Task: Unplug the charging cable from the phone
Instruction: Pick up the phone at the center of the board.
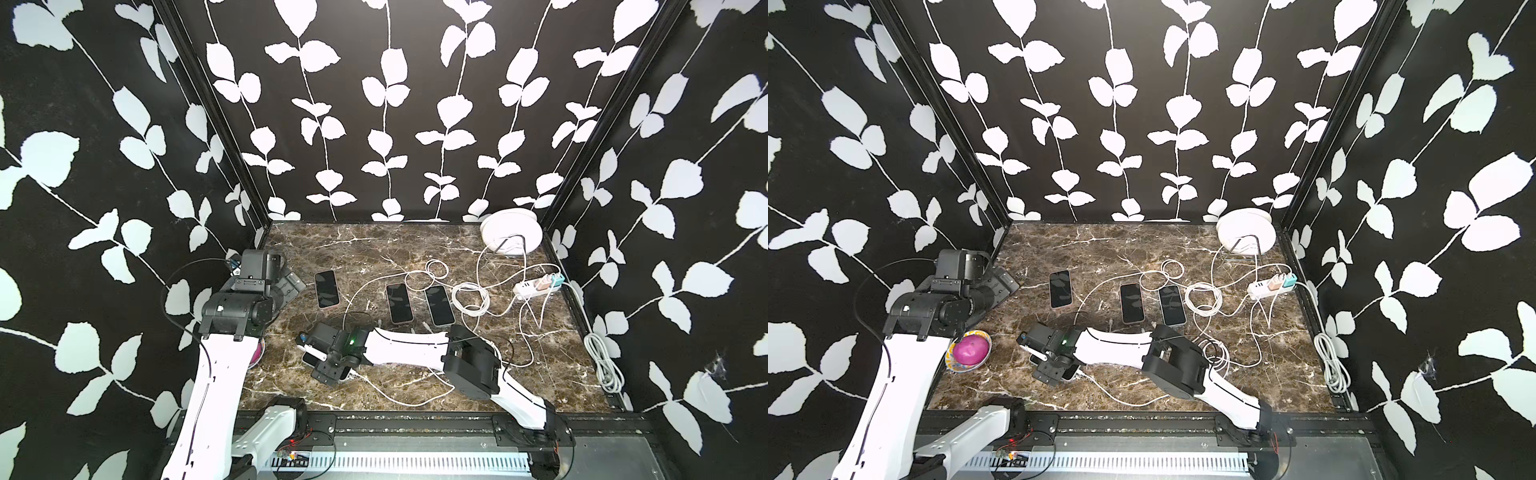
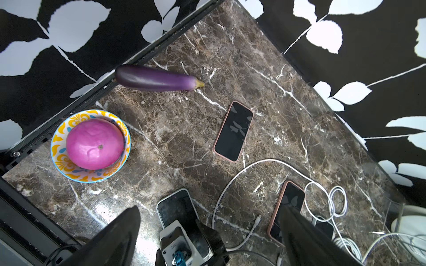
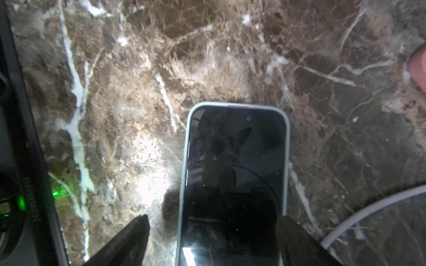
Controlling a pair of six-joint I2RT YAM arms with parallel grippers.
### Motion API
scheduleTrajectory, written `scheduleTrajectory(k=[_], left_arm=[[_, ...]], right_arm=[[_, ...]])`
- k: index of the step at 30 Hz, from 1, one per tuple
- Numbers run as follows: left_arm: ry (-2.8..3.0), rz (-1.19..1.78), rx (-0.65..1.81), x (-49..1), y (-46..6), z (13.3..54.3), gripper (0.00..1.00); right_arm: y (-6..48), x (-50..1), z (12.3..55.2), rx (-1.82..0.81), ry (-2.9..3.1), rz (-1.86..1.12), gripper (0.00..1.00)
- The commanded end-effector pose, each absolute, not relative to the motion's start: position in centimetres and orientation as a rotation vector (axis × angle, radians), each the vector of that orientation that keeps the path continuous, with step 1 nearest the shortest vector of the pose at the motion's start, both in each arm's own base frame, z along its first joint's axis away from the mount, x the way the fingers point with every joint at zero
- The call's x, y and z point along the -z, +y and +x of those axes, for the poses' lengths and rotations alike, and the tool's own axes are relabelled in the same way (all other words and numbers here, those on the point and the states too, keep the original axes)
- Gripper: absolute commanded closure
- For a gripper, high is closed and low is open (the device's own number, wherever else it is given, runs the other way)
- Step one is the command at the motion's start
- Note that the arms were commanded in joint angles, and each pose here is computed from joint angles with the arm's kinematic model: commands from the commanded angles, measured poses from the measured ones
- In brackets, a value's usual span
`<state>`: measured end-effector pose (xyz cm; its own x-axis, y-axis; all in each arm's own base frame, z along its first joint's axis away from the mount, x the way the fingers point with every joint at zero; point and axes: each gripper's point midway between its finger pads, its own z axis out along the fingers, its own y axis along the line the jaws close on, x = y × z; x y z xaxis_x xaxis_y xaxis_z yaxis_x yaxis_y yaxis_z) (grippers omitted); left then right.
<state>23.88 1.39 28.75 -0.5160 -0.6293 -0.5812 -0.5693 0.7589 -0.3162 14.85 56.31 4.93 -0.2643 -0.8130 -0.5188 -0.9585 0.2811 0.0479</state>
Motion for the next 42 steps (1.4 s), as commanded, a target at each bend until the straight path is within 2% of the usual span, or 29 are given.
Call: scheduleTrajectory(k=[1, 17, 19, 23, 26, 32, 36, 42], left_arm=[[2.269, -0.853, 0.125, -28.7, 1.1, 23.3, 0.03], [2.297, -0.823, 0.2, -27.9, -0.1, 24.1, 0.03], [2.305, -0.819, 0.205, -27.6, -0.2, 24.2, 0.04], [2.327, -0.812, 0.206, -26.4, -0.4, 24.1, 0.07], [2.341, -0.804, 0.226, -25.4, -0.7, 24.0, 0.09], [2.346, -0.765, 0.249, -24.3, -1.1, 23.5, 0.11], [2.323, -0.723, 0.286, -24.2, -1.5, 23.5, 0.11], [2.326, -0.665, 0.333, -24.0, -2.2, 23.4, 0.13]], right_arm=[[55.5, -4.3, 15.1, -0.42, 2.179, -1.634, 0.11], [55.0, -0.2, 15.5, -0.346, 2.309, -1.708, 0.09], [54.9, 0.1, 15.7, -0.376, 2.344, -1.689, 0.13], [54.5, 0.1, 16.0, -0.367, 2.364, -1.674, 0.29], [54.1, -0.3, 16.4, -0.337, 2.372, -1.654, 0.36], [54.4, -3.0, 17.0, -0.444, 2.369, -1.55, 0.62], [54.6, -6.3, 17.2, -0.531, 2.315, -1.481, 0.67], [53.9, -9.7, 18.2, -0.545, 2.258, -1.357, 0.81]])
